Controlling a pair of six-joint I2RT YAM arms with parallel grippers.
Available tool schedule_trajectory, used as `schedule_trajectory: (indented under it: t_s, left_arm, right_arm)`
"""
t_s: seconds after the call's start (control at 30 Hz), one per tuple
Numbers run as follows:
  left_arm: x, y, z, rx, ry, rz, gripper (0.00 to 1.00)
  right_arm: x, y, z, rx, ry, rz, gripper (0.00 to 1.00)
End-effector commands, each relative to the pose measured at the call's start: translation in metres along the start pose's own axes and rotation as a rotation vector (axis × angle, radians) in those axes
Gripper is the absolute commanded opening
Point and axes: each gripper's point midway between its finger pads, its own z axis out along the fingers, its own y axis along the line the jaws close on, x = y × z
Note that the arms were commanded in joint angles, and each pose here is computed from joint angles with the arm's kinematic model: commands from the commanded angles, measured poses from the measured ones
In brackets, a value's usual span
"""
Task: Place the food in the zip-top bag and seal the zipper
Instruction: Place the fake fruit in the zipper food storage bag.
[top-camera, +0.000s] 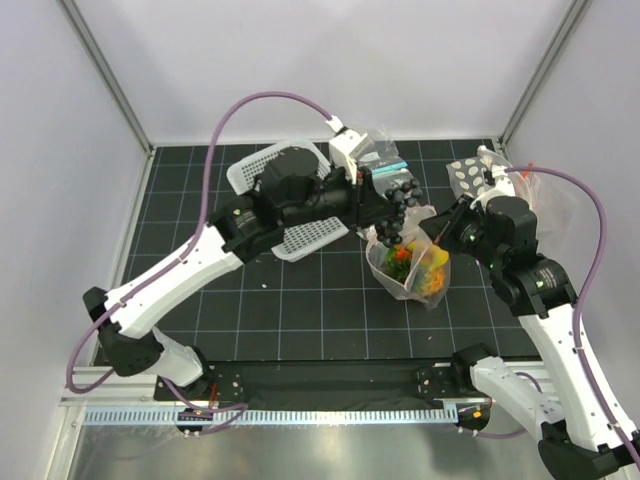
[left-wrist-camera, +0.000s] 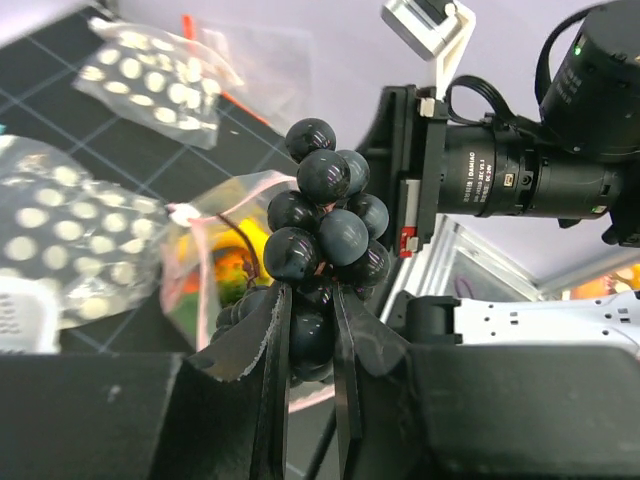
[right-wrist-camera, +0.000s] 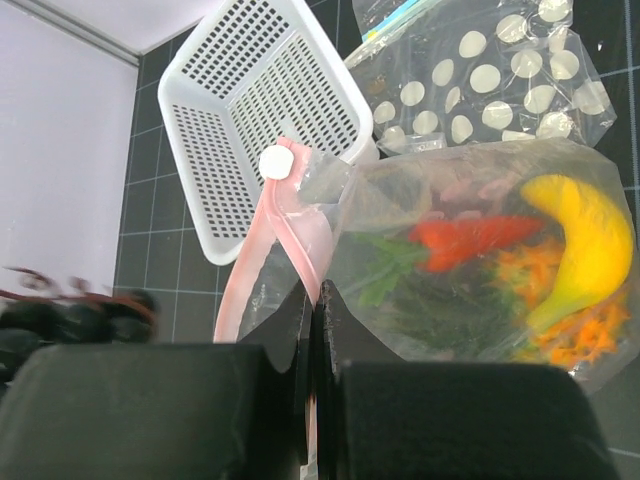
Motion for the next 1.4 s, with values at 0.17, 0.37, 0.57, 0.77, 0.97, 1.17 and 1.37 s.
schedule_trajectory:
  t_s: [0.17, 0.37, 0.57, 0.77, 0.97, 1.17, 1.37]
  left_arm:
    - [0.017, -0.014, 0.051, 0.054, -0.025, -0.045, 0.00]
    - [0.053, -0.005, 0.069, 0.008, -0.008, -0.066, 0.00]
    - [0.095, -0.009, 0.085, 0.008, 0.090, -0.067, 0.04]
    - [0.105, -0.006, 0.085, -0.069, 0.178, -0.032, 0.72]
    - [0.076, -0.014, 0.049, -0.100, 0.191, 0.007, 1.00]
    - [0.074, 0.017, 0.016, -0.288, 0.205, 0.043, 0.99]
    - [0.111, 0.046, 0.020, -0.403, 0.300, 0.066, 0.99]
  right_arm:
    - [-0.021, 0.018, -0.023, -0.049, -0.063, 0.030, 0.01]
    - [-0.031, 0.015, -0.033, -0.011, -0.096, 0.025, 0.01]
    - [-0.042, 0.010, -0.035, 0.040, -0.120, -0.007, 0.01]
    - [-0.041, 0.004, -0.034, 0.067, -0.120, -0.022, 0.01]
    - [-0.034, -0.001, -0.026, 0.077, -0.101, -0.023, 0.01]
    - [-0.030, -0.001, -0.022, 0.067, -0.089, -0.028, 0.01]
    - [-0.038, 0.003, -0.028, 0.067, -0.105, -0.040, 0.01]
